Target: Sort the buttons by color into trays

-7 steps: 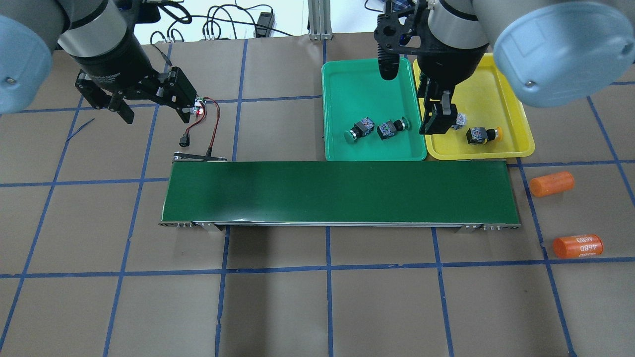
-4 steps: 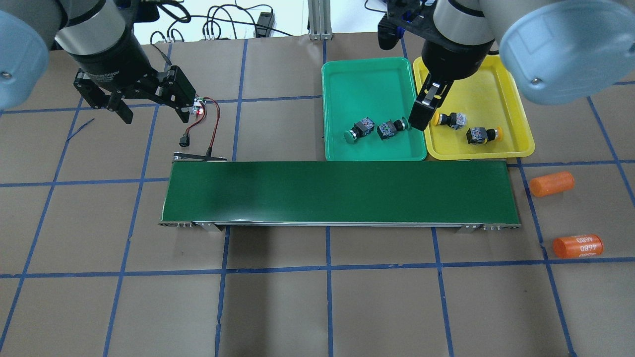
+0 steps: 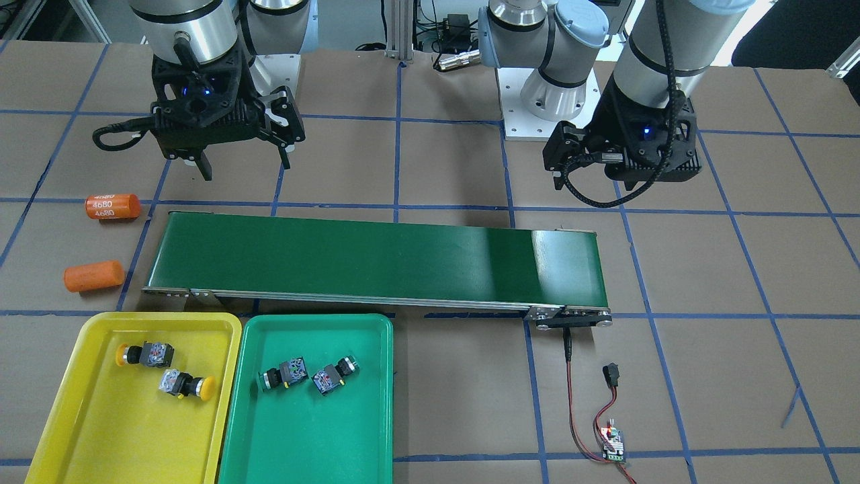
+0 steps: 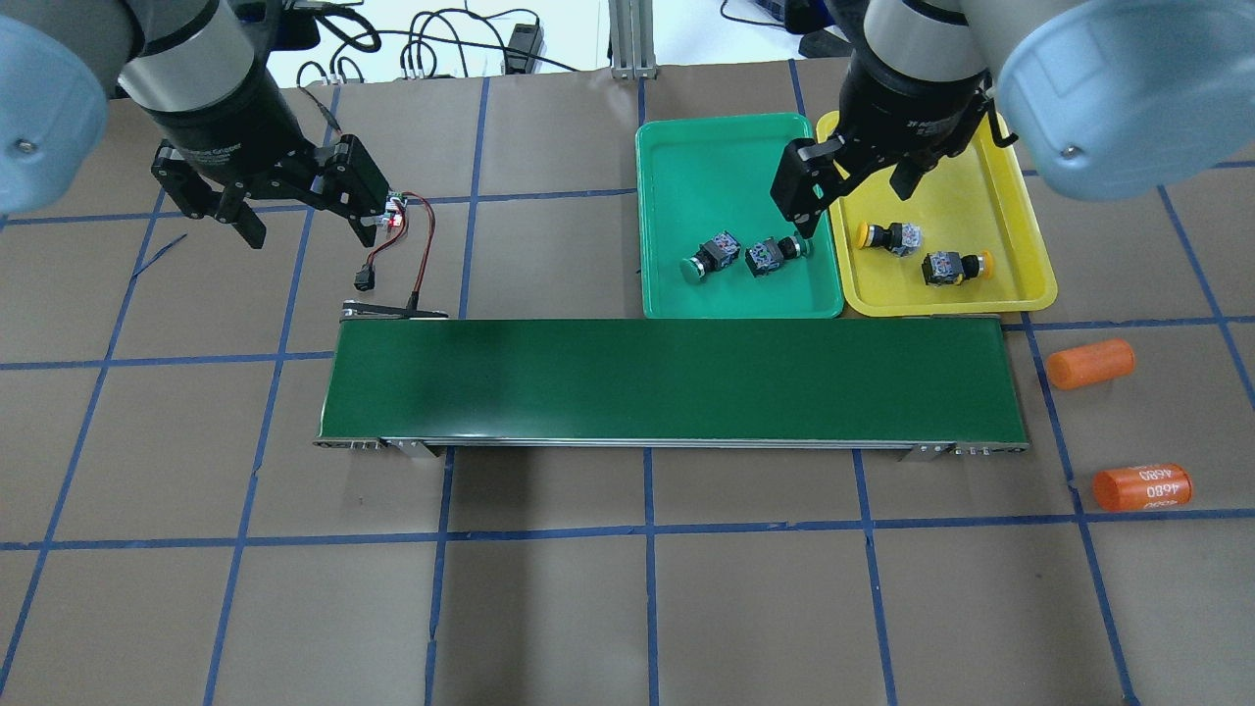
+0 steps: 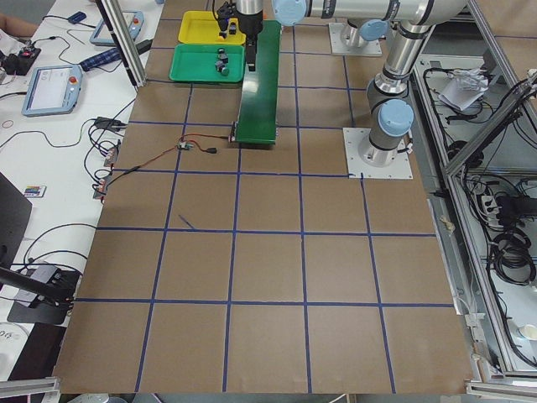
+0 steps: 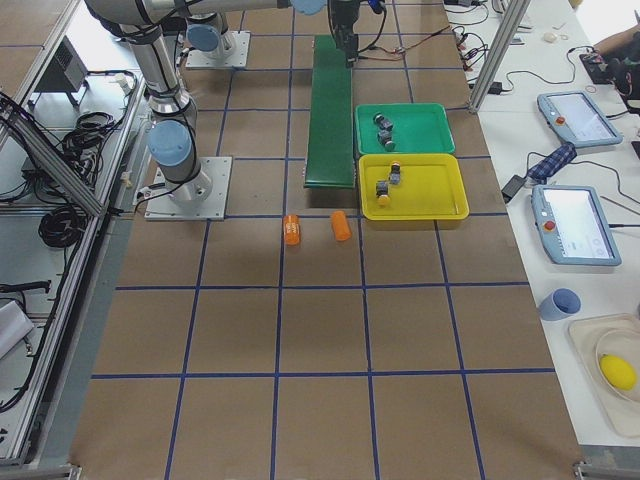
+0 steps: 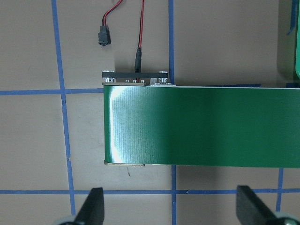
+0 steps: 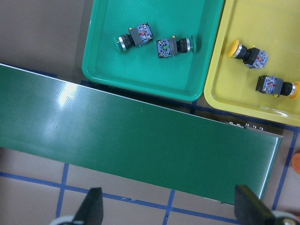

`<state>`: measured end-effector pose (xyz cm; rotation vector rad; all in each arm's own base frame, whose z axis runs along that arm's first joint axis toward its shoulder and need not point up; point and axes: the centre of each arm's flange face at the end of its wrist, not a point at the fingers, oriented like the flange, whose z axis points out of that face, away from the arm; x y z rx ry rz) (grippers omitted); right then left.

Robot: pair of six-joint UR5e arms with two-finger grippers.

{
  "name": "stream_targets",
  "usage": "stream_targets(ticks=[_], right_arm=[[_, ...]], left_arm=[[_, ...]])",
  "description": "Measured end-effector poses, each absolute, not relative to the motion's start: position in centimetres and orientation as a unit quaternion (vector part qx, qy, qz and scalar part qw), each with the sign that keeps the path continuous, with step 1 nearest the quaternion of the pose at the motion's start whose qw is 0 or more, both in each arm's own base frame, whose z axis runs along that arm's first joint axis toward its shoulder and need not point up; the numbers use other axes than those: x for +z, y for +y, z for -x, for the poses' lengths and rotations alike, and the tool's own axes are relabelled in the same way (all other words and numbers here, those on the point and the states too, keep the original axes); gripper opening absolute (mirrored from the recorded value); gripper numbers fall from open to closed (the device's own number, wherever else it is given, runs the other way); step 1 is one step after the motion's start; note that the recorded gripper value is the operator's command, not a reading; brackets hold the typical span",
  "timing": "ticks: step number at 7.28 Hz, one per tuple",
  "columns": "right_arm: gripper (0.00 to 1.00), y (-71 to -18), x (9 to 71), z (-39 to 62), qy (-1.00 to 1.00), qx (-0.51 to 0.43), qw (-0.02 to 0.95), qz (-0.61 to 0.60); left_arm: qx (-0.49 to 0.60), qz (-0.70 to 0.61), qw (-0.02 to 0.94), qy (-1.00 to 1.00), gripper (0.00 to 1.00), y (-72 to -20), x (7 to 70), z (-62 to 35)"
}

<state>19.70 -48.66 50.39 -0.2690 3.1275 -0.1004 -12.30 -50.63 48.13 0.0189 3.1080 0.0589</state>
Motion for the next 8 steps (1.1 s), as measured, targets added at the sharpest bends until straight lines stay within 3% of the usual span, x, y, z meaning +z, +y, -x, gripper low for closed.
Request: stream_targets(ticks=[3, 8], right_arm=[[1.0, -48.06, 50.9, -19.7, 0.999, -0.036, 0.004, 0.011], [1.0, -48.08, 50.61, -19.67, 0.999, -0.036, 0.003, 0.005]], left_arm=[[0.013, -0.008, 0.017, 1.0, 1.0, -49.89, 48.81, 12.24], [0.015, -0.009, 0.016, 1.0, 1.0, -50.34, 48.64, 12.25]])
